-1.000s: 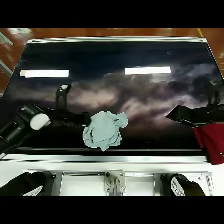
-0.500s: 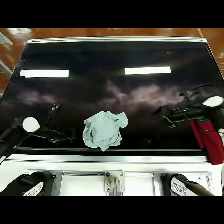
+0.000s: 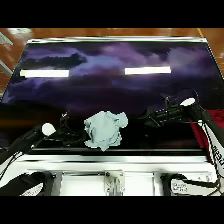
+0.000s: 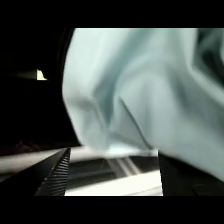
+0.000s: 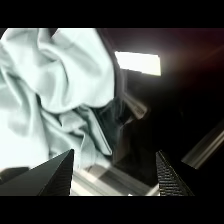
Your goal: Fold the shirts.
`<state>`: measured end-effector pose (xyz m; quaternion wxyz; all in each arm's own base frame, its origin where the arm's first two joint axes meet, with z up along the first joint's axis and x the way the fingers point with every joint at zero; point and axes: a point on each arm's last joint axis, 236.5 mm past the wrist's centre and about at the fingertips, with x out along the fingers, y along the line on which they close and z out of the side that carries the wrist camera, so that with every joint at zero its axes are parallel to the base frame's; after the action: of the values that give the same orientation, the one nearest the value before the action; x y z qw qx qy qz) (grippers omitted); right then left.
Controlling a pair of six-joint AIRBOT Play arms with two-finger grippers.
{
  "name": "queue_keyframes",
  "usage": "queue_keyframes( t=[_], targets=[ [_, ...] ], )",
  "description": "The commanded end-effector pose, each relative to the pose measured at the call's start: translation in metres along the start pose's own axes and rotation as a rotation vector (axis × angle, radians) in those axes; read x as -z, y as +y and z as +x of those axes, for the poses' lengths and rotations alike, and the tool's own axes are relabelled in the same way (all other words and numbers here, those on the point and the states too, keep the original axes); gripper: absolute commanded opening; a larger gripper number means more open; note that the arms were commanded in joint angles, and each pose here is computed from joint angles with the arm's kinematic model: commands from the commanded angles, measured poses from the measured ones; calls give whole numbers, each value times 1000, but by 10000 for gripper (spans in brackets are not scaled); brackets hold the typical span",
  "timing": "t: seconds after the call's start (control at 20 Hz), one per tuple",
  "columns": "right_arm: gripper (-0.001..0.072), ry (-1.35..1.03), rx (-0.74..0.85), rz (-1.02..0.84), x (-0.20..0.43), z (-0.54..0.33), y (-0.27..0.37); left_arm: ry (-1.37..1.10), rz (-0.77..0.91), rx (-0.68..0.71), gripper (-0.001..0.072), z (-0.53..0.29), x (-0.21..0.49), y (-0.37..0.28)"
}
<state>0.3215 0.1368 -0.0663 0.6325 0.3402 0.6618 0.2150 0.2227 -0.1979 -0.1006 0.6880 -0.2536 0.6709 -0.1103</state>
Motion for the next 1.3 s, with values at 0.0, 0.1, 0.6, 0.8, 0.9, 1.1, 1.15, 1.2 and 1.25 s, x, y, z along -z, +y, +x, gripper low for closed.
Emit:
queue_keyframes(
  t=[0.0,0.1,0.6,0.8,0.9,1.1,1.15,1.2,1.25],
  targets=[
    [634,-26,13,19,-8,4,-5,-32,0,-9,592,22,-8,1],
    [634,-60,25,35,-16,4,-8,-42,16,-11,479,27,-8,-3],
    [634,-34,69,-39,-5,68,19,-37,77,59,32,3,6,-30],
    [632,5,46,3,4,98,22,-106,121,123,32,-22,2,-50],
    [600,-1,33,15,4,104,28,-133,136,147,32,-32,0,-57],
    [346,-40,-2,69,-6,105,38,-162,154,172,32,-43,-1,-64],
    [240,-39,-3,64,-6,104,39,-166,157,175,32,-45,-1,-65],
    [102,-33,-5,45,-7,103,42,-170,160,178,32,-46,-1,-66],
    [68,-25,-12,13,-7,101,48,-178,170,175,31,-48,-2,-66]
  ],
)
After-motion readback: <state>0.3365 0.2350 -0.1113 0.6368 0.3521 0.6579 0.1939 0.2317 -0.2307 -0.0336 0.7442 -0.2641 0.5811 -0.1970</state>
